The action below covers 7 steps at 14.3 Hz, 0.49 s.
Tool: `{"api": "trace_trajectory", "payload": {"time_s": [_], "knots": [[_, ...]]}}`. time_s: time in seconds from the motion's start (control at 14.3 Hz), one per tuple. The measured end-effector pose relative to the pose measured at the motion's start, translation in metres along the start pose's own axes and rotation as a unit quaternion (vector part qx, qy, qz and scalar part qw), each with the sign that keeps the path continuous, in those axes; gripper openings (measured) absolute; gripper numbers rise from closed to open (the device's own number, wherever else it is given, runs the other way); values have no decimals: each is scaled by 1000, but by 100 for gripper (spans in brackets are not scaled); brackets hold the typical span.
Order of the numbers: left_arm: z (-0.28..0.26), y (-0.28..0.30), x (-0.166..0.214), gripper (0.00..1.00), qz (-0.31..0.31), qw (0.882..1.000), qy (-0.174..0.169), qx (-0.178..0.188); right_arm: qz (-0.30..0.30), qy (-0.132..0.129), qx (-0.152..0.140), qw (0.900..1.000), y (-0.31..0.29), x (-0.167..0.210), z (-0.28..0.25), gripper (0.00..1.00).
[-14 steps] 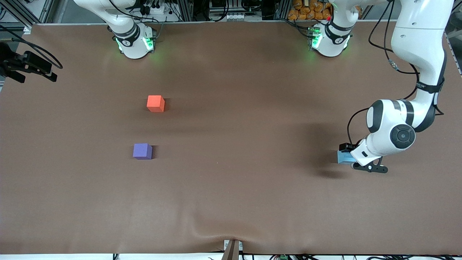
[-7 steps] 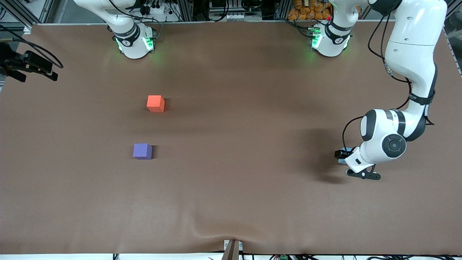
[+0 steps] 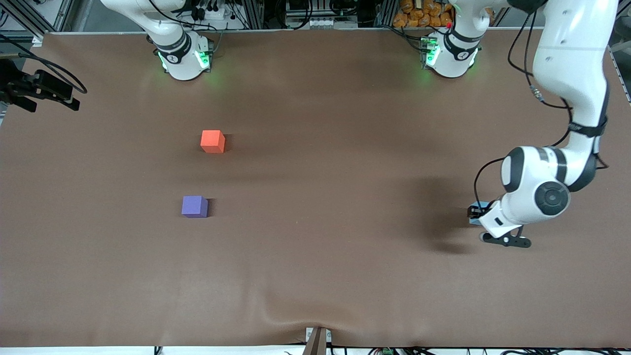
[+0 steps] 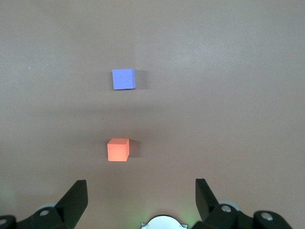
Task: Place blue block between orange and purple blocks
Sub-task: 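Carry the light-blue cube with the left gripper toward the orange cube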
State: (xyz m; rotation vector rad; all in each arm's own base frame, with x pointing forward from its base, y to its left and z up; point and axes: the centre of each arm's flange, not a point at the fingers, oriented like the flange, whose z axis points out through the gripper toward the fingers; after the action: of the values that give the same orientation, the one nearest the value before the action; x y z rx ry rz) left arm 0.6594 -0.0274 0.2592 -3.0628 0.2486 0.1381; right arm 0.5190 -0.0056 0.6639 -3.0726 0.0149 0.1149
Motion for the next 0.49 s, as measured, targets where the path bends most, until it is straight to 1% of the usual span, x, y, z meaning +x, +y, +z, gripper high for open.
{"api": "trace_trajectory", "payload": {"time_s": [0.28, 0.35, 0.49], "knots": [[-87, 9, -19, 61, -8, 1000, -2, 5, 1, -6, 0, 1000, 1, -1, 1, 100], [-106, 21, -25, 61, -13, 1000, -3, 4, 1, -7, 0, 1000, 1, -1, 2, 100], [-135, 62, -34, 61, -29, 1000, -1, 0, 1, -8, 0, 1000, 1, -1, 2, 100]]}}
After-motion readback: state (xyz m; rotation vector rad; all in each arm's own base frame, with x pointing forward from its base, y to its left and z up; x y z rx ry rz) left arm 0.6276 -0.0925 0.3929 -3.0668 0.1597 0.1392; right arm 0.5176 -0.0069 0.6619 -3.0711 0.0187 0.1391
